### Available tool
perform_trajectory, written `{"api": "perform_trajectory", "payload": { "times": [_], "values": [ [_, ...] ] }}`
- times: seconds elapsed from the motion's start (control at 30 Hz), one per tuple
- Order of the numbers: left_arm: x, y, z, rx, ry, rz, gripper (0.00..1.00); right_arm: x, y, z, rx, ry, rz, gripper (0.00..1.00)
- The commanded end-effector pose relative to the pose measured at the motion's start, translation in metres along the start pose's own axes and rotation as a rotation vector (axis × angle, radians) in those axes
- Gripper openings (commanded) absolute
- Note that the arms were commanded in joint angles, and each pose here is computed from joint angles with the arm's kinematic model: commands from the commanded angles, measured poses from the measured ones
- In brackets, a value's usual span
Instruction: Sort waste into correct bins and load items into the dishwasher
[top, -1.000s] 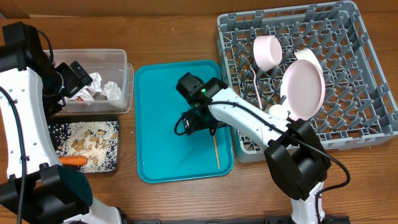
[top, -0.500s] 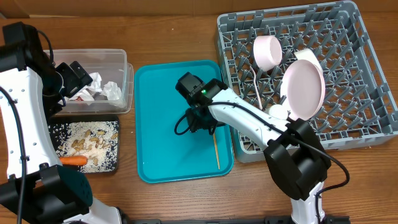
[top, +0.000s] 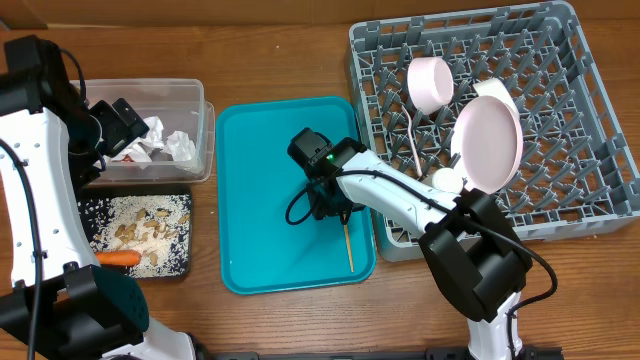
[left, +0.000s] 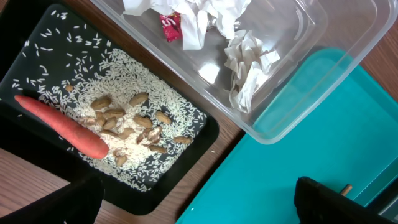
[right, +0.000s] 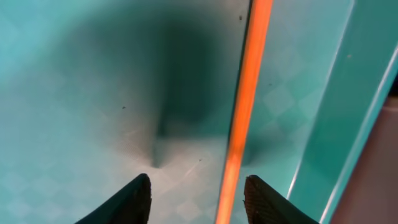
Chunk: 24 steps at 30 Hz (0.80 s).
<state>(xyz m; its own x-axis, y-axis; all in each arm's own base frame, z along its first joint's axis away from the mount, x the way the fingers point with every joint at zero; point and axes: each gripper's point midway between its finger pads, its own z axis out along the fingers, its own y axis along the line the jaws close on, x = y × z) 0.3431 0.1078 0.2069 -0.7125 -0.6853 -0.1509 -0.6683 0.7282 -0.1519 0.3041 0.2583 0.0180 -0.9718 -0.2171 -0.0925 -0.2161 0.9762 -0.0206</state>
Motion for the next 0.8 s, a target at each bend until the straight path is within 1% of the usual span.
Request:
{"api": "perform_trajectory", "payload": {
  "times": [0.0,0.1,0.17,0.77],
  "values": [
    [0.003,-0.002,0.000,0.008,0.010,-0.010,1.00,-0.009,-0.008,-0.012,0.020,-0.055,0.012,0.50],
    [0.003,-0.002,0.000,0.008,0.010,-0.010,1.00,-0.010,-0.009,-0.012,0.026,-0.060,0.012,0.45],
    [0.003,-0.002,0.000,0.008,0.010,-0.011,1.00,-0.010,-0.009,-0.012,0.026,-0.060,0.012,0.44],
    [0.003,-0.002,0.000,0.008,0.010,-0.011,1.00,-0.007,-0.010,0.002,0.023,-0.073,0.017,0.45]
  ]
}}
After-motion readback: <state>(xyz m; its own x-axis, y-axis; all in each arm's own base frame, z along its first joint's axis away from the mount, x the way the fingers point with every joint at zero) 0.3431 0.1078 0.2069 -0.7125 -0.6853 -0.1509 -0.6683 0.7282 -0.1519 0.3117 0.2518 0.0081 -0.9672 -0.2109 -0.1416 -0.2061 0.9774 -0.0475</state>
